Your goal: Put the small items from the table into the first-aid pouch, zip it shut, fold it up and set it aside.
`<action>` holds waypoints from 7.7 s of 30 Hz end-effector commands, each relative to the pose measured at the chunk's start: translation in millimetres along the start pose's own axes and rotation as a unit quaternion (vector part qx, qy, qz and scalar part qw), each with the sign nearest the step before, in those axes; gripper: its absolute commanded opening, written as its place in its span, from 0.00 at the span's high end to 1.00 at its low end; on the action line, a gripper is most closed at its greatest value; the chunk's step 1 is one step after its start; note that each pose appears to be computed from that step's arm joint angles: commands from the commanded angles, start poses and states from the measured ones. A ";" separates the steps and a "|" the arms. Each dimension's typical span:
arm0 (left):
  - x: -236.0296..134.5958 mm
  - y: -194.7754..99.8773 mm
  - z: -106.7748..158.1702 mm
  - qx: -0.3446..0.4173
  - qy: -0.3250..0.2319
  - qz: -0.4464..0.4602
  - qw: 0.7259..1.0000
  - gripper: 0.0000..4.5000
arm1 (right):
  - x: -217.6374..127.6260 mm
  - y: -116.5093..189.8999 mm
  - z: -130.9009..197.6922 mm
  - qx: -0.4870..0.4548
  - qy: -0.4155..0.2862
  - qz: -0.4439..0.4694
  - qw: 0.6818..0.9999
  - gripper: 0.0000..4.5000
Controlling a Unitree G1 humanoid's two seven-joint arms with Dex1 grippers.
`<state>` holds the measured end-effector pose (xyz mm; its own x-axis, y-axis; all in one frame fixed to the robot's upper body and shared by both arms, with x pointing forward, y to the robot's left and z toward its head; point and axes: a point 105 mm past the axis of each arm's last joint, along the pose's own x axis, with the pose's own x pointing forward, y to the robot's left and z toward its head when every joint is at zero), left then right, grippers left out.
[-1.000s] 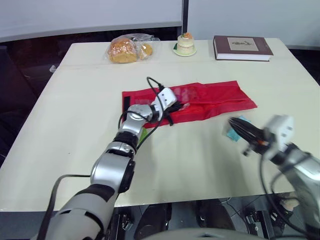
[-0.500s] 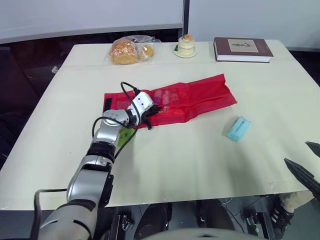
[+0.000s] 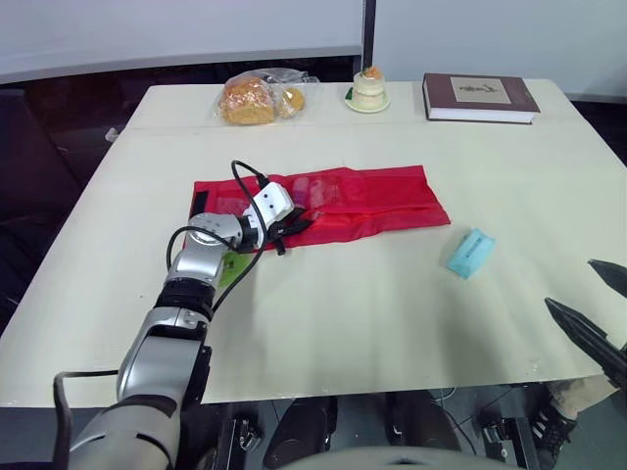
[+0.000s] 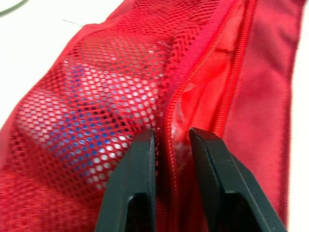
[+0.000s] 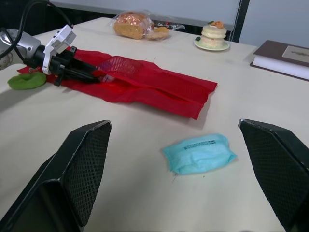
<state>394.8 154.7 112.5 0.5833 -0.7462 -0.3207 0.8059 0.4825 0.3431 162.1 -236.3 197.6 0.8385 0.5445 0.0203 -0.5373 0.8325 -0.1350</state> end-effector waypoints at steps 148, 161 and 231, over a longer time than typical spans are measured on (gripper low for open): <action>145.9 -115.0 137.8 0.038 -0.157 -0.157 0.974 1.00 | 128.4 3.8 -64.8 0.114 0.076 -0.130 0.982 0.36; 145.4 -117.1 139.5 0.039 -0.160 -0.162 0.973 1.00 | 166.3 -16.8 -92.3 0.121 0.098 -0.147 0.977 0.96; -77.1 -65.5 109.2 0.012 -0.114 -0.238 0.964 0.00 | 87.1 -63.4 -116.4 0.254 0.060 -0.270 0.927 0.99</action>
<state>290.5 128.8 199.5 0.0983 -0.9624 -0.2533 0.9822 0.0529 0.1800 283.2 -227.4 84.5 0.9727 0.1410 -0.1845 -0.0580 0.9168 0.3952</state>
